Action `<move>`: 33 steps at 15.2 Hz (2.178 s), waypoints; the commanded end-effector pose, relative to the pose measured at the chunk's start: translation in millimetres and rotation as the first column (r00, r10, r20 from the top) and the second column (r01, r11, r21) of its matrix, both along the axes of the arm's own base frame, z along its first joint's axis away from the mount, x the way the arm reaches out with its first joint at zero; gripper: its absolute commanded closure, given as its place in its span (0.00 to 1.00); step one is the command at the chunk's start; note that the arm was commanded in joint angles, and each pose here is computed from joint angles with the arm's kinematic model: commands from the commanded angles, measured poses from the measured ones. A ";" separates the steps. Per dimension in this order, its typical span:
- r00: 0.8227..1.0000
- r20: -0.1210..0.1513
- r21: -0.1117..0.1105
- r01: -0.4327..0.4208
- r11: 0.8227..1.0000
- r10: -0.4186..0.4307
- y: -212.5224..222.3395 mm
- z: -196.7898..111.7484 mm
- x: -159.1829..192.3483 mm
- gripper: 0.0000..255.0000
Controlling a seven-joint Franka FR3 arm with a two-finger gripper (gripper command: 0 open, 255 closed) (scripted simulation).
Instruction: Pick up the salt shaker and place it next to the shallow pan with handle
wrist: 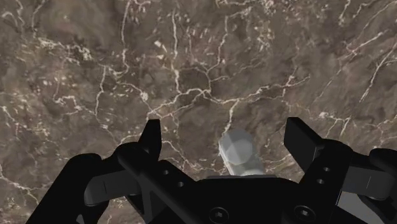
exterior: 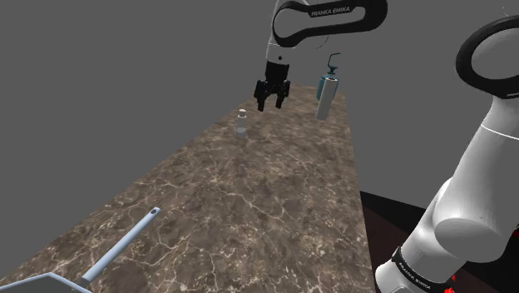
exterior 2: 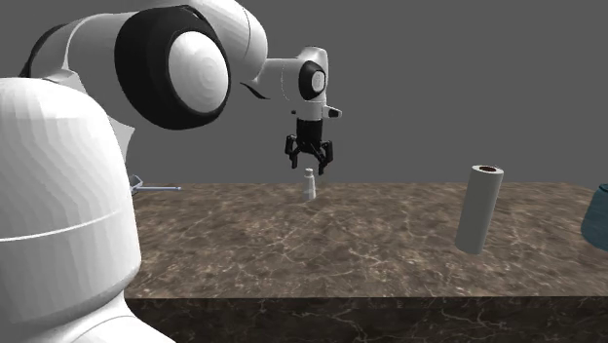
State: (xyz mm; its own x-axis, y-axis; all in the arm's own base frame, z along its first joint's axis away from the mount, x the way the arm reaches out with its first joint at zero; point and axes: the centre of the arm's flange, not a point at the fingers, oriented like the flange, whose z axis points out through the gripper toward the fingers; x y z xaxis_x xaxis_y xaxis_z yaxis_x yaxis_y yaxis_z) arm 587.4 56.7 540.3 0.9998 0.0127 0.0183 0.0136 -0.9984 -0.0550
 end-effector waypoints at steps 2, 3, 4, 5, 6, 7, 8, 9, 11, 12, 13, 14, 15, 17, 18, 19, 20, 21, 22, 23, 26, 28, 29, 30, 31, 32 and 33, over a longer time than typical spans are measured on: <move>1.000 -0.002 0.008 -0.012 1.000 0.012 15.7 -3.5 35.7 0.00; 1.000 -0.003 0.011 -0.016 1.000 0.016 20.5 -4.8 47.8 0.00; 1.000 -0.004 0.014 -0.021 1.000 0.021 25.5 -6.1 60.0 0.00; 1.000 -0.005 0.016 -0.025 1.000 0.025 30.4 -7.4 72.2 0.00; 1.000 -0.005 0.019 -0.029 0.999 0.029 35.5 -8.7 84.3 0.00; 0.999 -0.006 0.022 -0.033 0.999 0.033 40.4 -10.0 96.0 0.00; 0.999 -0.006 0.022 -0.033 0.999 0.033 40.8 -15.2 96.1 0.00; 0.999 -0.006 0.022 -0.033 0.999 0.033 41.2 -20.5 96.1 0.00; 0.999 -0.006 0.022 -0.033 0.999 0.033 42.0 -31.0 96.2 0.00; 0.999 -0.006 0.022 -0.033 0.999 0.033 42.4 -36.3 96.3 0.00; 0.999 -0.006 0.022 -0.033 0.999 0.033 42.8 -41.5 96.3 0.00; 0.999 -0.006 0.022 -0.033 0.999 0.033 43.3 -46.8 96.4 0.00; 0.999 -0.006 0.022 -0.033 0.999 0.033 43.5 -49.8 96.3 0.00; 0.999 -0.006 0.022 -0.033 0.999 0.033 43.5 -49.8 96.4 0.00; 0.999 -0.006 0.022 -0.033 0.999 0.033 43.5 -49.8 96.4 0.00; 0.999 -0.006 0.022 -0.033 0.999 0.033 43.5 -49.8 96.4 0.00; 0.999 -0.006 0.022 -0.033 0.999 0.033 43.5 -49.8 96.4 0.00; 0.999 -0.006 0.022 -0.033 0.999 0.033 43.5 -49.8 96.4 0.00; 0.999 -0.006 0.022 -0.033 0.999 0.033 43.5 -49.8 96.4 0.00; 0.999 -0.006 0.022 -0.033 0.999 0.033 43.5 -49.8 96.4 0.00; 0.999 -0.006 0.022 -0.033 0.999 0.033 43.5 -49.8 96.4 1.00; 0.999 -0.006 0.022 -0.033 0.999 0.033 43.5 -49.8 96.5 1.00; 0.999 -0.006 0.022 -0.033 0.999 0.033 43.5 -49.8 96.5 1.00; 0.999 -0.006 0.022 -0.033 0.999 0.033 43.4 -49.8 96.5 1.00; 0.999 -0.006 0.022 -0.033 0.999 0.033 43.4 -49.8 96.5 1.00; 0.999 -0.006 0.022 -0.033 0.999 0.033 43.4 -49.8 96.5 1.00; 0.999 -0.006 0.022 -0.033 0.999 0.033 43.5 -49.8 96.4 1.00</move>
